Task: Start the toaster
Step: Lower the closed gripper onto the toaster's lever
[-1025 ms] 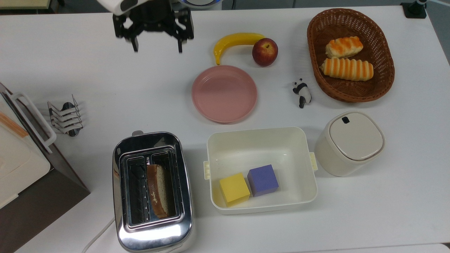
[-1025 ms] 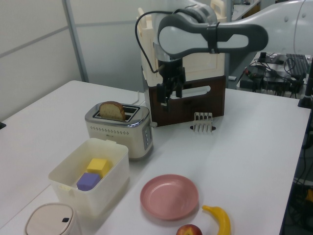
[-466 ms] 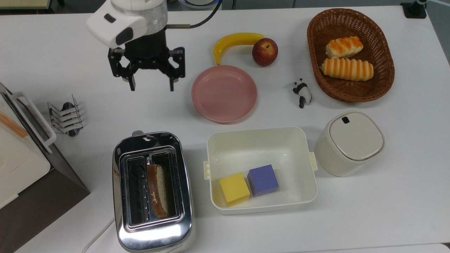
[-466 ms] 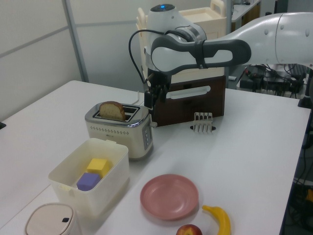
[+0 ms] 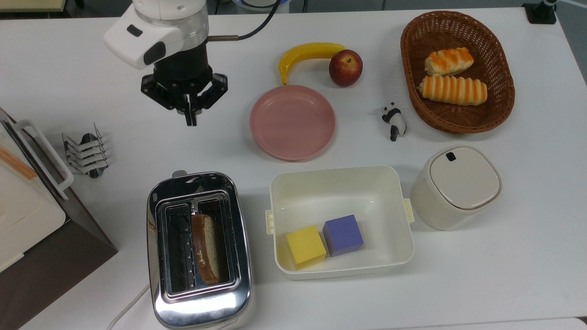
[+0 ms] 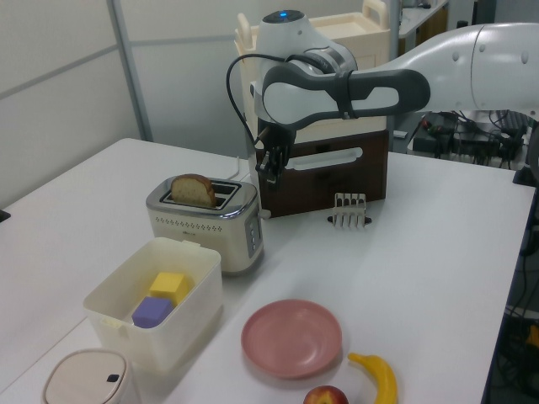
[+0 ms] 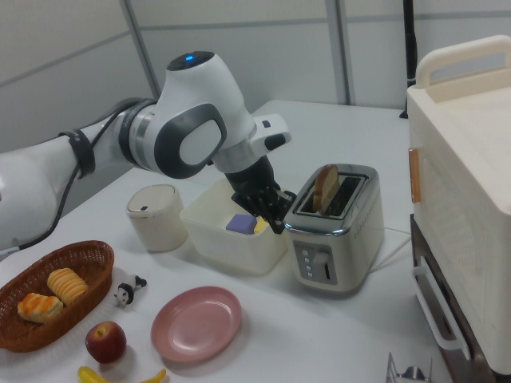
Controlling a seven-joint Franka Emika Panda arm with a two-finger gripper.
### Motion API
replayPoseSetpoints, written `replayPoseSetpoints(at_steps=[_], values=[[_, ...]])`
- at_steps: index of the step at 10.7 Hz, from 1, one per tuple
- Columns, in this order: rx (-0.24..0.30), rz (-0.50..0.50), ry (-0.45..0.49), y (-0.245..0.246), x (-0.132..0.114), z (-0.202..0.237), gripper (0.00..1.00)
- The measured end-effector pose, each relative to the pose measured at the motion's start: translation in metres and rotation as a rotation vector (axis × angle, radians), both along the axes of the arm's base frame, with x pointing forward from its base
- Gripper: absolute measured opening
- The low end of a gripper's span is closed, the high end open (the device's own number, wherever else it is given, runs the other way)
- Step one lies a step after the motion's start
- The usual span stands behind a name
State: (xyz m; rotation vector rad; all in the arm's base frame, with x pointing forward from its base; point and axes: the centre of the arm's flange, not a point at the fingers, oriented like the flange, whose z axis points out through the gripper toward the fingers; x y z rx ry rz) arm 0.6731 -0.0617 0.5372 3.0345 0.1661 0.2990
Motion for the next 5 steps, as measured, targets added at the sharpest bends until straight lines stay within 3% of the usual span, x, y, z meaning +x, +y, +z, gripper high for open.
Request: replayPoseSetpoints(at_steps=[5], values=[[-0.011, 0.011, -0.013, -0.021, 0.021, -0.045, 0.01]])
